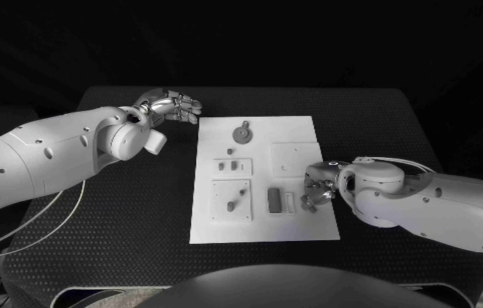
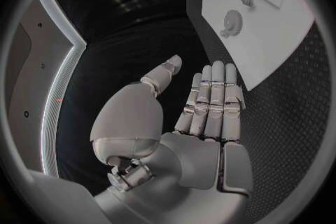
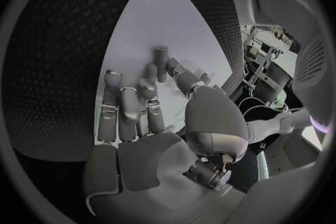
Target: Assemble the parts on the task board
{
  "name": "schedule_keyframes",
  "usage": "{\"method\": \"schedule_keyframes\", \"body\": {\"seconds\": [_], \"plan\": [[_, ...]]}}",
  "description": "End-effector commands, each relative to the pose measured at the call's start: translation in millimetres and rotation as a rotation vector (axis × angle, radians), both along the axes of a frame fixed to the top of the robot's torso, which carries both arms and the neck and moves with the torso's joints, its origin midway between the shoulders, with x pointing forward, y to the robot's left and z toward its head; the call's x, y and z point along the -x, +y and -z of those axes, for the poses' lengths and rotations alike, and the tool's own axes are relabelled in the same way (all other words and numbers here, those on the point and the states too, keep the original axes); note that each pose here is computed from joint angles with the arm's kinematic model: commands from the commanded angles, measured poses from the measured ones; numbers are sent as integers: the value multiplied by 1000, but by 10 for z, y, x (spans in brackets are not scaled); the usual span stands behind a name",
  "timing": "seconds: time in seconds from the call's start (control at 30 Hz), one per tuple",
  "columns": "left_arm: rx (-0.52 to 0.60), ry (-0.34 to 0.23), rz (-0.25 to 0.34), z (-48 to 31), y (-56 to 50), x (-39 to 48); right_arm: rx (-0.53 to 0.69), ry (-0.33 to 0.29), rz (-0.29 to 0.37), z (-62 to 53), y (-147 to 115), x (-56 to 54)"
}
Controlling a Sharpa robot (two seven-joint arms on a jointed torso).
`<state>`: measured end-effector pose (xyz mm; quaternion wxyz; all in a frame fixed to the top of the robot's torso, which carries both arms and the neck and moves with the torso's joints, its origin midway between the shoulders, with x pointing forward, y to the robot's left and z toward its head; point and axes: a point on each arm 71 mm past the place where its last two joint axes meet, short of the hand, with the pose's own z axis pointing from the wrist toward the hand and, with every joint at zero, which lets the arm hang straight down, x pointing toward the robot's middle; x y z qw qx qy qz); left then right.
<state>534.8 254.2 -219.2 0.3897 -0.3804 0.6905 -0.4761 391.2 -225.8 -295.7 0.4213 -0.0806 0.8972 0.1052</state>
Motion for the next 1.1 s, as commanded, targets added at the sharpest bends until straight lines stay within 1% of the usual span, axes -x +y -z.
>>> {"method": "schedule_keyframes", "body": {"seconds": [0.03,0.13,0.27,0.4,0.57,0.63,0.67,0.8,1.0,1.1], "plan": [[9,-1,14,-8,-26,2,-160,75,186,14,-41,-13],[9,0,14,-7,-27,1,-225,85,244,-54,-51,-31],[9,1,15,-6,-29,2,-283,97,294,-141,-53,-52],[9,2,16,-6,-31,2,-321,131,326,-164,-33,-20],[9,3,16,-6,-32,3,-347,152,345,-169,-7,7],[8,3,16,-6,-31,3,-352,167,353,-162,-7,14],[8,3,16,-5,-30,3,-360,186,360,-157,3,26],[8,4,16,-5,-29,4,-352,213,354,-137,28,32],[9,4,20,-6,-47,4,-322,200,350,-104,-16,-13],[9,5,20,-5,-49,6,-309,203,341,-80,-11,-15]]}}
